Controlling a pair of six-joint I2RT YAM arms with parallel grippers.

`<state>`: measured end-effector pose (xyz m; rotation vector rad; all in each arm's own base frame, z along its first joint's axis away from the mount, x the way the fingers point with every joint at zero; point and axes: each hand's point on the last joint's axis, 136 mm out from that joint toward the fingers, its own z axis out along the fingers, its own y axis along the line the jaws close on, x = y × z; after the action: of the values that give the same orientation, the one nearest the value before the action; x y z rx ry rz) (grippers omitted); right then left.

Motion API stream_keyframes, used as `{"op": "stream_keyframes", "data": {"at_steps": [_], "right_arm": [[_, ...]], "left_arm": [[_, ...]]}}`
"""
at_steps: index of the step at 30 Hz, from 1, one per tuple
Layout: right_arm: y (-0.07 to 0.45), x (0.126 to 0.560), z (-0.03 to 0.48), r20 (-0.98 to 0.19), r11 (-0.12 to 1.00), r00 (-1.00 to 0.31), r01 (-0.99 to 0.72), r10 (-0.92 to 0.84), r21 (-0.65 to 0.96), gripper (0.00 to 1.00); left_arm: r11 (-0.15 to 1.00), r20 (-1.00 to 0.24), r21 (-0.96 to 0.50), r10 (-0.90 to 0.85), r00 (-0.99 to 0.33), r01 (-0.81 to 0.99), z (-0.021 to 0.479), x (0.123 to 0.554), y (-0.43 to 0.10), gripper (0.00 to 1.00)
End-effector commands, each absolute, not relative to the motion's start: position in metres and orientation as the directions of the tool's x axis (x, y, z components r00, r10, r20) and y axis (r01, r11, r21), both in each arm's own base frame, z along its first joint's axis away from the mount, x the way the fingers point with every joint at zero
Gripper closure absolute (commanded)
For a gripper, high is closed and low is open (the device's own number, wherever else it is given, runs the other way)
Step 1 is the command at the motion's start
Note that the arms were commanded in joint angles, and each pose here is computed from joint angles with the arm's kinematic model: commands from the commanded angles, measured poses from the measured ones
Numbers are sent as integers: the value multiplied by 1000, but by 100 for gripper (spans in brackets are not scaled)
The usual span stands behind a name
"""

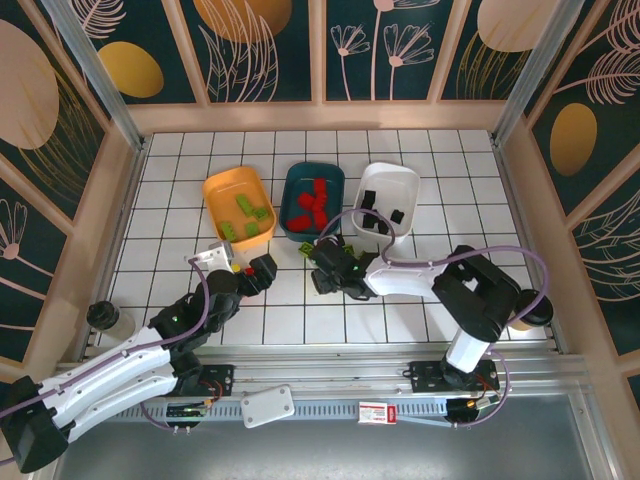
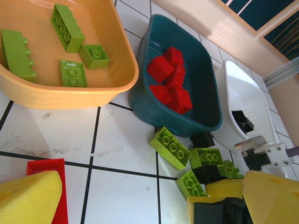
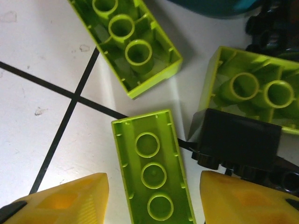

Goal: Sort the legos into containers by color
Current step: Pick up the lego from the center of the table, then place the lego in the container.

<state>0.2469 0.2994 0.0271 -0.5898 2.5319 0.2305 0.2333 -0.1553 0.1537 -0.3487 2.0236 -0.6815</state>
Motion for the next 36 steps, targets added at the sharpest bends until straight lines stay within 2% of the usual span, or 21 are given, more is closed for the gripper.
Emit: {"op": "stream_keyframes", "data": {"at_steps": [1, 6, 12, 17, 22, 27, 36], "right_arm": [[301, 246, 21, -508, 888, -763, -460, -399, -6, 47], [302, 242, 7, -474, 883, -768, -467, -430, -45, 56], [306, 233, 8, -473, 873, -760, -487, -445, -39, 75], [315, 213, 44, -533, 835, -741, -540, -408, 112, 82], [338, 199, 114, -646, 727, -684, -626, -338, 282, 84], [378, 226, 170, -743, 639, -604, -699, -287, 321, 84], [466, 322, 179, -794, 590, -545, -745, -268, 313, 84]], "left_arm": [[811, -706, -585, -495, -506, 23, 153, 234, -152, 2], [811, -706, -584, -492, -510, 26, 153, 233, -152, 1], [813, -712, -581, -490, -502, 30, 158, 233, -150, 1], [822, -726, -569, -490, -482, 22, 162, 233, -144, 1], [834, -740, -552, -496, -455, -12, 165, 233, -133, 1], [837, -747, -543, -520, -415, -71, 169, 232, -116, 1], [825, -741, -561, -537, -404, -69, 179, 227, -110, 1]]}}
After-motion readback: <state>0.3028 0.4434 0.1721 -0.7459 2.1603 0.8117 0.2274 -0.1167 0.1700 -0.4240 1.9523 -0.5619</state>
